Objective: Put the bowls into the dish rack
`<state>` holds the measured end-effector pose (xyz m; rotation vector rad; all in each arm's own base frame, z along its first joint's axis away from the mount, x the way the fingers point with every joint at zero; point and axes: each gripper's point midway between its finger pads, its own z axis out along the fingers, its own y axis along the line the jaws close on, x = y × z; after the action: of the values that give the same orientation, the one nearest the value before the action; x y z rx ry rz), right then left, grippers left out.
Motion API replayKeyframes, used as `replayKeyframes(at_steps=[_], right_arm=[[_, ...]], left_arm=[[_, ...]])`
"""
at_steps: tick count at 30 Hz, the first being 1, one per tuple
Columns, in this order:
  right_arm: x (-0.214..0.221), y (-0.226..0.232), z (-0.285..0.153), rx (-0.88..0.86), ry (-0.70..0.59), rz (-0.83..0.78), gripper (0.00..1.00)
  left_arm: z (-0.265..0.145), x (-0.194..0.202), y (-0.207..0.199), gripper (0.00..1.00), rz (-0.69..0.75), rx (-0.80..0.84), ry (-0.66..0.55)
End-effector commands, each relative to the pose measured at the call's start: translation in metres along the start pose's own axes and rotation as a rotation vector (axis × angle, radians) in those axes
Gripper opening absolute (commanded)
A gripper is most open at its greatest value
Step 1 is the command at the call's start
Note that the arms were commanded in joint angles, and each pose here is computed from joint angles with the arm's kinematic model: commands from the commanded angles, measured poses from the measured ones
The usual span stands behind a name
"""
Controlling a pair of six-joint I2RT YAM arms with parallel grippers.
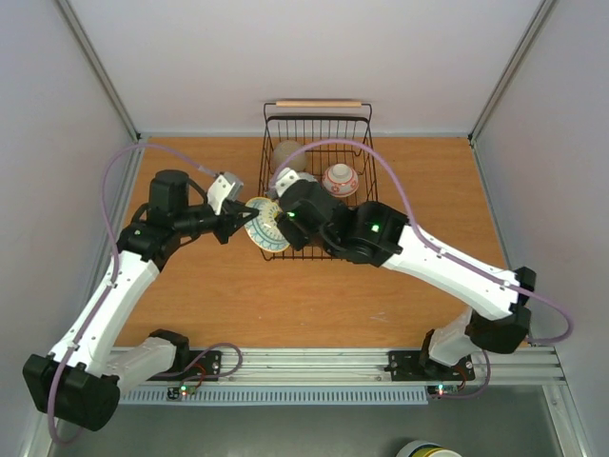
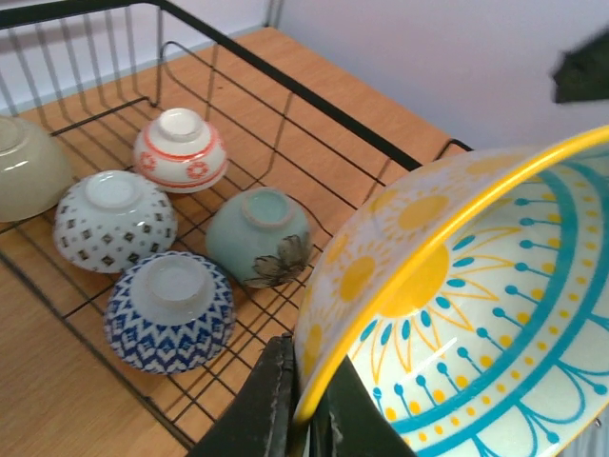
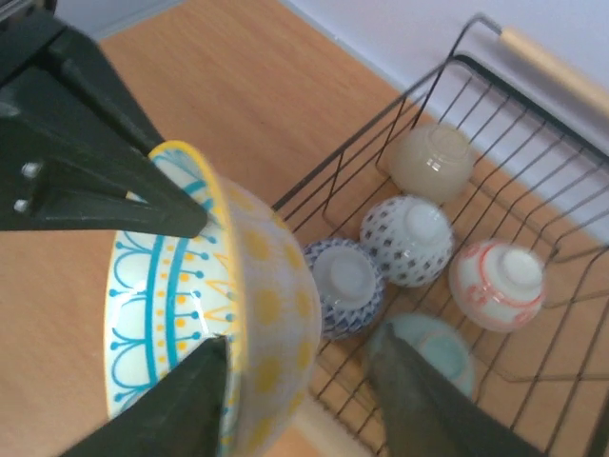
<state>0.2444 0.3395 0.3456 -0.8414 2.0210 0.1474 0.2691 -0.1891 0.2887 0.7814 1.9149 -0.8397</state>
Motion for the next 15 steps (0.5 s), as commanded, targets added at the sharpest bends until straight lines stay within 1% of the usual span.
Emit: replayKeyframes(at_steps=[1,2,4,10,15], right_arm=[[-0.005,-0.013,-0.028,-0.129,-0.09,0.133,0.58],[-0.001,-0.013,-0.031,-0.17,-0.09,0.159,0.65],[0.007,-0.013,-0.034,-0.239,-0.086,0.209,0.76],[0.03,0.0,-0.04,-0.521,-0.062,0.355,0.98],[0.04,0.013,-0.041,-0.676,-0.053,0.42,0.99]], left_arm=[[-0.011,-0.017,-0.032,0.0,0.11,0.122,-0.06],[-0.012,-0.017,-0.034,0.01,0.112,0.131,-0.063],[-0.013,-0.017,-0.039,0.0,0.113,0.159,-0.062],[-0.016,-0.015,-0.053,0.0,0.123,0.241,-0.056],[-0.025,-0.014,-0.07,0.01,0.149,0.318,-0.072]])
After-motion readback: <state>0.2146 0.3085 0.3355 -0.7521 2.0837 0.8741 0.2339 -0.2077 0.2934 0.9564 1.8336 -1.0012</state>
